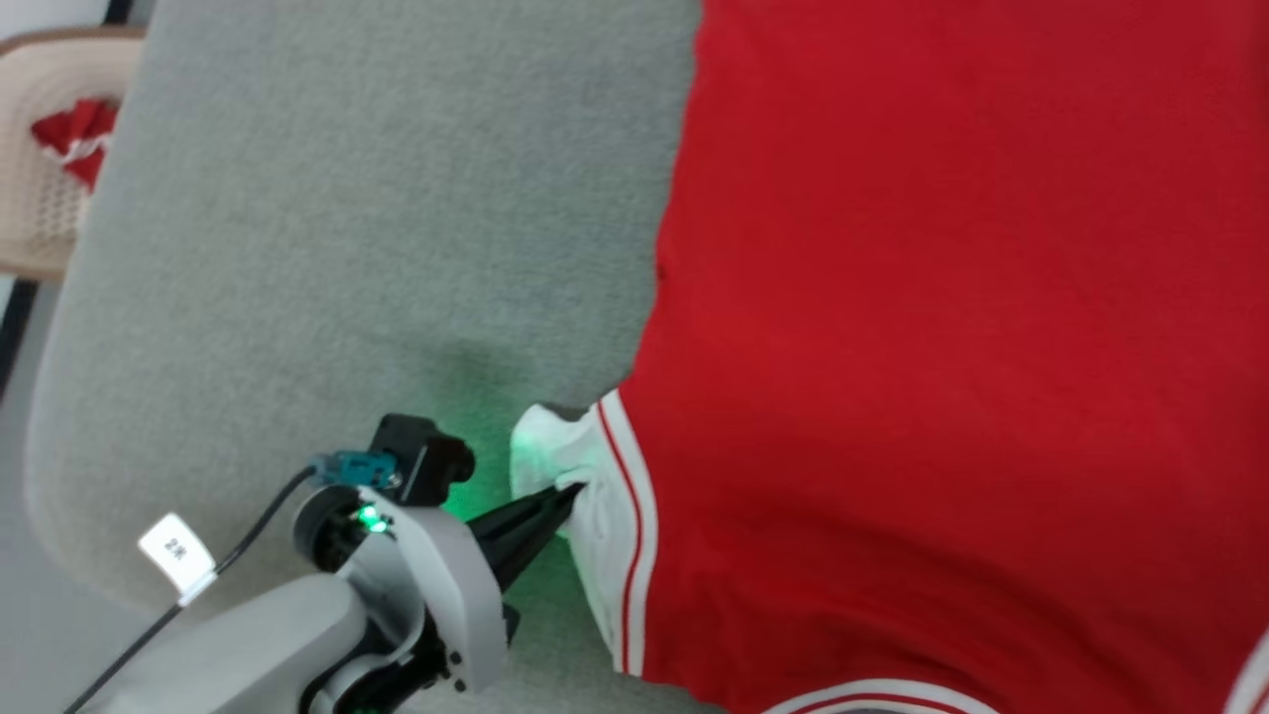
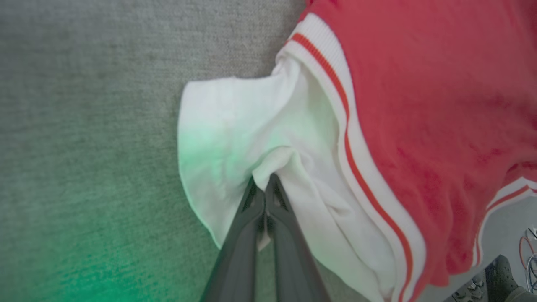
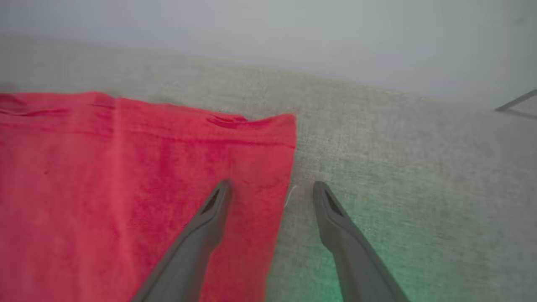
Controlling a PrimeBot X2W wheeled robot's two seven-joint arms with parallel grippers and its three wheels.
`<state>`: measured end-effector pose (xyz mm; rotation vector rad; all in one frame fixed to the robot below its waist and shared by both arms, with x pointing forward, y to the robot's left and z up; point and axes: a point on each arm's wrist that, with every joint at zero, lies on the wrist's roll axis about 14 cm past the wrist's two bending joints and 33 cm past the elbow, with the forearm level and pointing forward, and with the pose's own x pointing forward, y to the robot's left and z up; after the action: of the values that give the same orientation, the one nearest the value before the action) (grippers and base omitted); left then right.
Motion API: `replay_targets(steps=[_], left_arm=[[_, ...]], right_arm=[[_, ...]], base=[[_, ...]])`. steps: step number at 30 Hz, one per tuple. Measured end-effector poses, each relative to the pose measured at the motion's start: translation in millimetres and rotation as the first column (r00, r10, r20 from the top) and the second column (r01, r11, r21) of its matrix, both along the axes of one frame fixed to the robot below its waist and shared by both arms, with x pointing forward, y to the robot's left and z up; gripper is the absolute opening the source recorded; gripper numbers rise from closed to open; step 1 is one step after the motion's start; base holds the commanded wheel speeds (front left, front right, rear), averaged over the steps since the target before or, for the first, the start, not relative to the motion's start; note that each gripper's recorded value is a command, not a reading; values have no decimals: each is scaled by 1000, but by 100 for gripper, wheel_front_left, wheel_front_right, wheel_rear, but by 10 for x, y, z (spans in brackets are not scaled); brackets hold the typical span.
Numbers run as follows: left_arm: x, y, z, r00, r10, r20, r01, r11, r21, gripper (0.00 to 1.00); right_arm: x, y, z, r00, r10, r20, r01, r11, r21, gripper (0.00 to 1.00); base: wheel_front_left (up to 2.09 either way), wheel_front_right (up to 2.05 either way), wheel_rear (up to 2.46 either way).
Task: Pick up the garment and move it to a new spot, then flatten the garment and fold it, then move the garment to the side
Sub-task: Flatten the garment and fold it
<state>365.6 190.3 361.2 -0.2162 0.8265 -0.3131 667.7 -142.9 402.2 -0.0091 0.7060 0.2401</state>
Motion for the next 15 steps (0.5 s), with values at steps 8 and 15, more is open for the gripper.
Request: replay_targets(steps=[8,15], left_arm=[[-22,47,-97,999,32,-22,-33,999,-18,0],[-6,78,-128,999,42,-18,-43,999,-22,0]], right_arm=[[92,102,-425,980,-25,-198,22,1000,-18,0],[60,191,-440,975,-6,-220,-1,999,-33,0]], base=[[0,0,0],[0,0,0]])
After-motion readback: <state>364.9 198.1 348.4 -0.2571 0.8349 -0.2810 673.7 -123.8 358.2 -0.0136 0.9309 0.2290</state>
